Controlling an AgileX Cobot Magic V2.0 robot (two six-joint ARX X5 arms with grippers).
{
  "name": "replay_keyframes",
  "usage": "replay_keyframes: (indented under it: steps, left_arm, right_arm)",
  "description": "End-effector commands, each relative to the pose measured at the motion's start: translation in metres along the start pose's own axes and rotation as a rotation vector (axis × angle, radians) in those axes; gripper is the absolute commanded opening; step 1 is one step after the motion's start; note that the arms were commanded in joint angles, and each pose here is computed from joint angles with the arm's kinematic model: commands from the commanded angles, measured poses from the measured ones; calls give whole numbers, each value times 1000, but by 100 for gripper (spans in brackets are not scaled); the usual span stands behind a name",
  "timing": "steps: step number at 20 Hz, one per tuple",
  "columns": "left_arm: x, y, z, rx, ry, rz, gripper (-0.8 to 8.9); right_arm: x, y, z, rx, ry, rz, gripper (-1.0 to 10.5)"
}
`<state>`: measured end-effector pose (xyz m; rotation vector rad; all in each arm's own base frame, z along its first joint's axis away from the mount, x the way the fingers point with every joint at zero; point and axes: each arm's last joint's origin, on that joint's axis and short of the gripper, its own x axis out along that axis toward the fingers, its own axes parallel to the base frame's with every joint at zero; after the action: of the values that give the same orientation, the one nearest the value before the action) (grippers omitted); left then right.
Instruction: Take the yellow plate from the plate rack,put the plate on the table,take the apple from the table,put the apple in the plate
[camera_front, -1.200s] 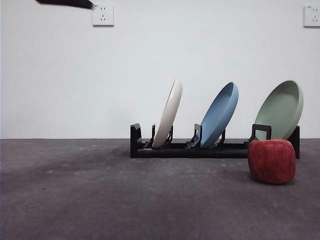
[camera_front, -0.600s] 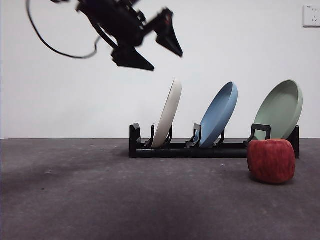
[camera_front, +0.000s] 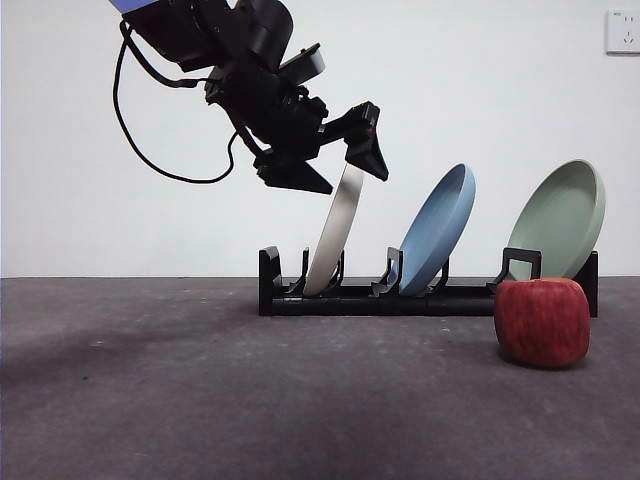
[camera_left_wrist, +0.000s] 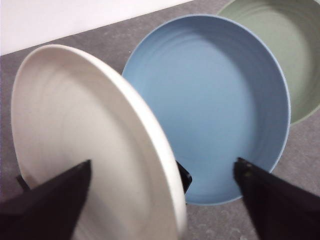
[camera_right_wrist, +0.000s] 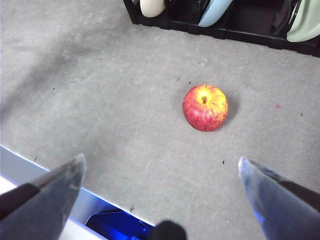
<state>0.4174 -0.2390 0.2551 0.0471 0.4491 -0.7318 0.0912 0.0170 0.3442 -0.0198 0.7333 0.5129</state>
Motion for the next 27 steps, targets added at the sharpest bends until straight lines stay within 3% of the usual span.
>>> replay_keyframes:
  steps: [1,5,9,10,19,27]
  left_arm:
    - [3,-2,-1,-1,-10,-2,244]
    - [3,-2,-2,-5,3,-8,57]
    - [3,-3,-2,-9,2,-35,48]
    - [3,-3,-2,-9,2,-35,-10]
    - [-8,-4,9,-13,-14,-78,-9]
    - [-81,-22,62,26,-119,-80,-8]
  right_arm:
    - [0,0,1,6,0,0,692]
    - [0,0,1,5,-1,3,692]
    - [0,0,1,5,-1,4,692]
    - [0,0,1,5,-1,4,692]
    - [0,0,1,4,-1,6,691]
    - [0,0,1,4,-1,5,691]
